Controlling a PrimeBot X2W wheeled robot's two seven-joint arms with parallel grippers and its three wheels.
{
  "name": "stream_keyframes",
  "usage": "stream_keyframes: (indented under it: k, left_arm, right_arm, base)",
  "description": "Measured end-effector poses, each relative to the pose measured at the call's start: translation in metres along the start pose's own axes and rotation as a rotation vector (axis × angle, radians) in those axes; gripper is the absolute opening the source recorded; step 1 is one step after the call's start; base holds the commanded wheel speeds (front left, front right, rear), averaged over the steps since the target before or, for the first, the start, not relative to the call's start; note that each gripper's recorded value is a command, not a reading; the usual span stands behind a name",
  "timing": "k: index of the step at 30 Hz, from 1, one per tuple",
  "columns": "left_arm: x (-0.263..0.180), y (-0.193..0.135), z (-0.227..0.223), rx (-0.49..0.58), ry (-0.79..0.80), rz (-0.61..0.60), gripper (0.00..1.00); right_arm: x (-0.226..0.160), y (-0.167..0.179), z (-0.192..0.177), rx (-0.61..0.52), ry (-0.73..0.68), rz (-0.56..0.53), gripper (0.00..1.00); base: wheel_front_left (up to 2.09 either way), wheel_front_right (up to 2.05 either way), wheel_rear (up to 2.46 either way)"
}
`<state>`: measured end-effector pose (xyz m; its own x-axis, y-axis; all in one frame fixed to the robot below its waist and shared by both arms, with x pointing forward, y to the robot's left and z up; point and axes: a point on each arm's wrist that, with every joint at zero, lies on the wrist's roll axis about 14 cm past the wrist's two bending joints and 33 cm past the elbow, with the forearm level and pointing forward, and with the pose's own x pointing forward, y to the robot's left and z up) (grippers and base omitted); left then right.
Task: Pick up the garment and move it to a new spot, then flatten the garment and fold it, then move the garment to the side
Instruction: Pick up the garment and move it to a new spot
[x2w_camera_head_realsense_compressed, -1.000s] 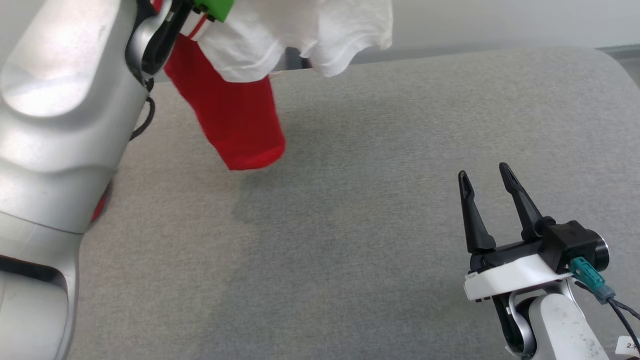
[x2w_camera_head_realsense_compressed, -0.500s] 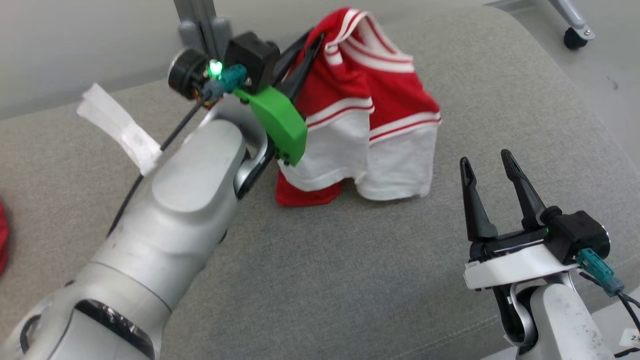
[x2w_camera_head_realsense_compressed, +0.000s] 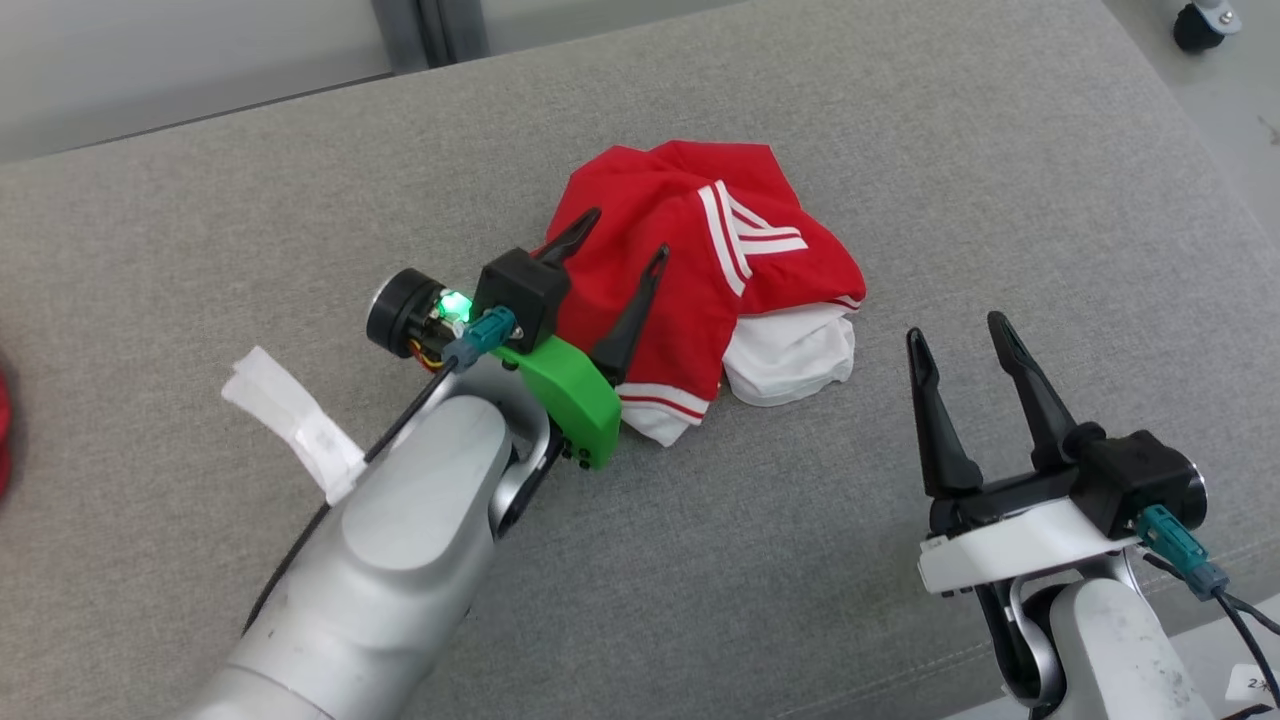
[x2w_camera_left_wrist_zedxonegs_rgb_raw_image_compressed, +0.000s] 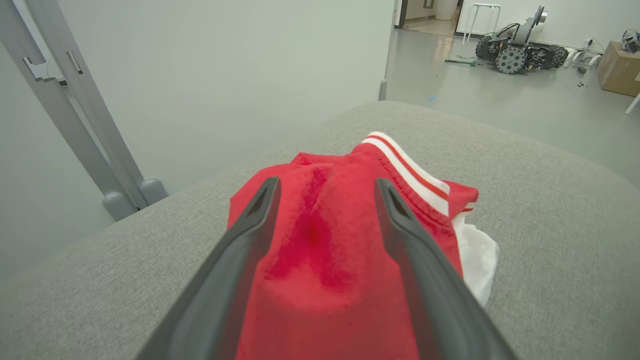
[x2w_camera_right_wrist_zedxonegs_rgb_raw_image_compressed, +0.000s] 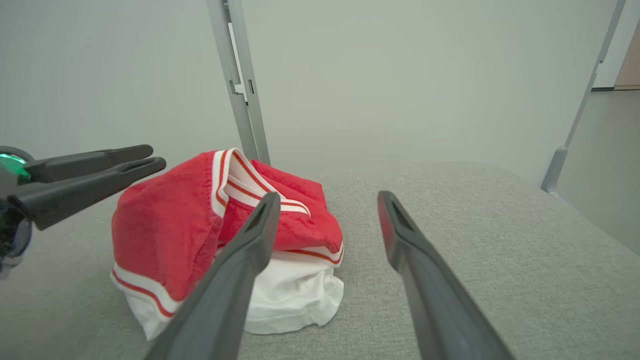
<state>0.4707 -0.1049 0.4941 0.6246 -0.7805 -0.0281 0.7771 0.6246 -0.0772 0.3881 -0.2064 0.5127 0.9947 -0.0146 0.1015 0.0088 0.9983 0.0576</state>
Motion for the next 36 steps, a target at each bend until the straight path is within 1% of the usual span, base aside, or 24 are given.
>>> stream_keyframes:
  k: [4, 7, 11, 14, 15, 16, 18, 21, 25, 30, 36]
  left_arm:
    - [-0.023, -0.003, 0.003, -0.031, -0.035, 0.055, 1.0]
    - [-0.048, 0.004, 0.012, -0.029, -0.076, 0.139, 1.0]
    - [-0.096, 0.023, 0.022, -0.04, -0.139, 0.313, 1.0]
    - [-0.136, 0.043, 0.036, -0.018, -0.2, 0.455, 1.0]
    - [-0.152, 0.048, 0.039, -0.02, -0.219, 0.503, 1.0]
    - [-0.181, 0.055, 0.043, -0.018, -0.247, 0.587, 1.0]
    - [-0.208, 0.062, 0.043, -0.025, -0.265, 0.664, 1.0]
    - [-0.24, 0.063, 0.039, -0.006, -0.264, 0.743, 1.0]
    - [-0.27, 0.055, 0.039, 0.021, -0.27, 0.789, 1.0]
    - [-0.296, 0.04, 0.025, 0.008, -0.248, 0.821, 1.0]
    - [-0.3, 0.025, 0.027, 0.014, -0.262, 0.81, 1.0]
  right_arm:
    - [-0.01, 0.006, -0.004, 0.005, 0.016, 0.013, 1.0]
    - [-0.017, 0.014, -0.002, 0.014, 0.011, 0.035, 1.0]
    - [-0.025, 0.025, 0.003, 0.022, -0.002, 0.064, 1.0]
    - [-0.027, 0.035, 0.006, 0.028, -0.013, 0.095, 1.0]
    - [-0.028, 0.038, 0.007, 0.028, -0.016, 0.106, 1.0]
    - [-0.029, 0.047, 0.009, 0.031, -0.022, 0.132, 1.0]
    - [-0.03, 0.054, 0.012, 0.034, -0.033, 0.153, 1.0]
    - [-0.034, 0.063, 0.017, 0.036, -0.046, 0.181, 1.0]
    - [-0.039, 0.072, 0.023, 0.038, -0.066, 0.212, 1.0]
    - [-0.051, 0.08, 0.025, 0.039, -0.071, 0.237, 1.0]
    - [-0.062, 0.079, 0.027, 0.043, -0.077, 0.236, 1.0]
  base:
    - [0.0, 0.0, 0.0]
    - [0.0, 0.0, 0.0]
    - [0.0, 0.0, 0.0]
    - [0.0, 0.0, 0.0]
    - [0.0, 0.0, 0.0]
    - [0.0, 0.0, 0.0]
    - [0.0, 0.0, 0.0]
    - [0.0, 0.0, 0.0]
    - [0.0, 0.0, 0.0]
    - [0.0, 0.0, 0.0]
    - [0.0, 0.0, 0.0]
